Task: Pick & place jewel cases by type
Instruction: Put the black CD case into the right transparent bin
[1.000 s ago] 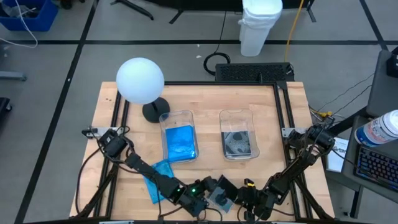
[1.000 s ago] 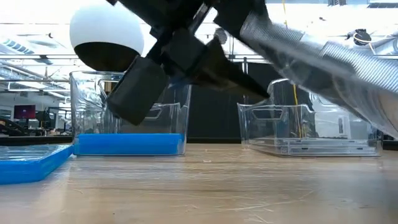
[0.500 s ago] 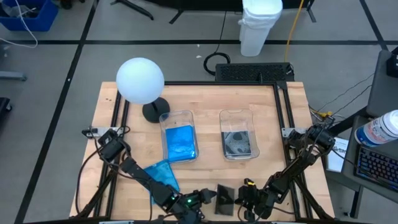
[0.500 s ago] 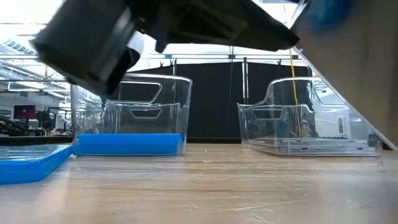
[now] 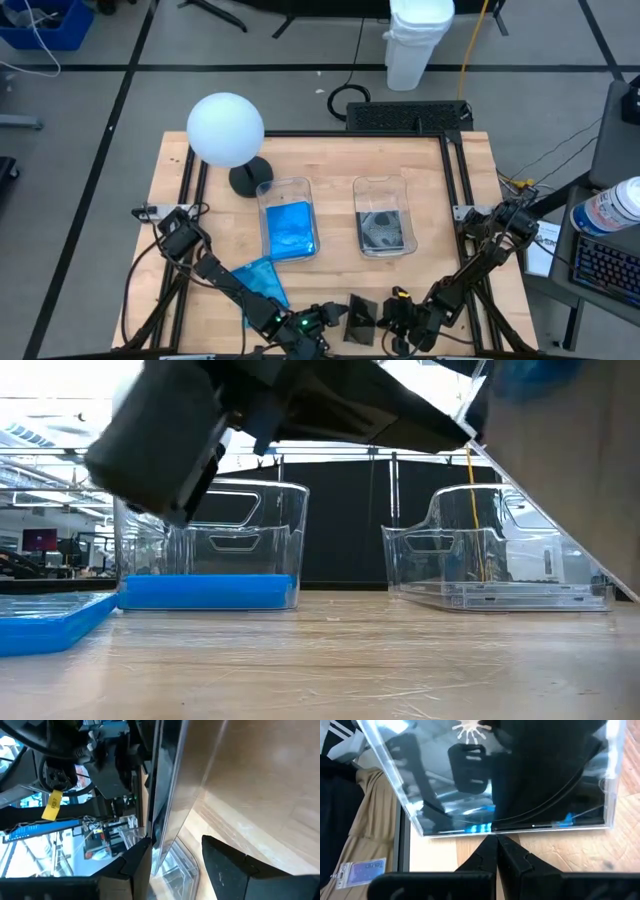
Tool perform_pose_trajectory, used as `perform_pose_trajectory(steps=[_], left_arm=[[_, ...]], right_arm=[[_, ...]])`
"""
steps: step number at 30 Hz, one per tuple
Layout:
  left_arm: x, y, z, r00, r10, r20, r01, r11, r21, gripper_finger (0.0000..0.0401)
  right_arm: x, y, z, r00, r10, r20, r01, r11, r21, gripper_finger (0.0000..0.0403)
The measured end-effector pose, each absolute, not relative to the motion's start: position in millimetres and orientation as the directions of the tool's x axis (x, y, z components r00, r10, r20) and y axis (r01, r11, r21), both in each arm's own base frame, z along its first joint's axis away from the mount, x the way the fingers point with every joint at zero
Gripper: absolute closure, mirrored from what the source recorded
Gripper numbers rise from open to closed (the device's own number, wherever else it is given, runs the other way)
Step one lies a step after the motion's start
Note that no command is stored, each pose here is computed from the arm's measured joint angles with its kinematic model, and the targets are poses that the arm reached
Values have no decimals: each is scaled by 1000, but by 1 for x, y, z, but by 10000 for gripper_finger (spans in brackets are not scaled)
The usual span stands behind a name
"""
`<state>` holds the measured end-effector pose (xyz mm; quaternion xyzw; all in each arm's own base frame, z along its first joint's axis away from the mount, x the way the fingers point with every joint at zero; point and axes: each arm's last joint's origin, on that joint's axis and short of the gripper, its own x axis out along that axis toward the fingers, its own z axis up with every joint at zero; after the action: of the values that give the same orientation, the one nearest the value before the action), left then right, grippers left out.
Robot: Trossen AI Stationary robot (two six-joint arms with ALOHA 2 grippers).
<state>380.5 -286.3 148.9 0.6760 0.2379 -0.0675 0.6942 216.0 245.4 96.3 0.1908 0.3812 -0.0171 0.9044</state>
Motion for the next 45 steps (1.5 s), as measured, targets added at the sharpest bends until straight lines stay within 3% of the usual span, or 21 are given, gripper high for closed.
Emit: perform_pose_trajectory(steps=[10, 30, 41, 45], left_arm=[[368, -301, 149, 889, 238, -391, 395, 34, 918, 222], [370, -299, 152, 891, 290, -350, 344, 74, 936, 222], [362, -306, 153, 887, 347, -304, 308, 44, 950, 239], [362, -305, 153, 883, 355, -305, 295, 85, 952, 240]], right_arm=[[216, 245, 96, 714, 107, -692, 180, 927, 329, 403], [217, 245, 96, 720, 94, -687, 185, 929, 322, 403], [218, 244, 96, 722, 88, -687, 187, 930, 316, 403], [218, 244, 96, 722, 87, -686, 189, 929, 317, 403]])
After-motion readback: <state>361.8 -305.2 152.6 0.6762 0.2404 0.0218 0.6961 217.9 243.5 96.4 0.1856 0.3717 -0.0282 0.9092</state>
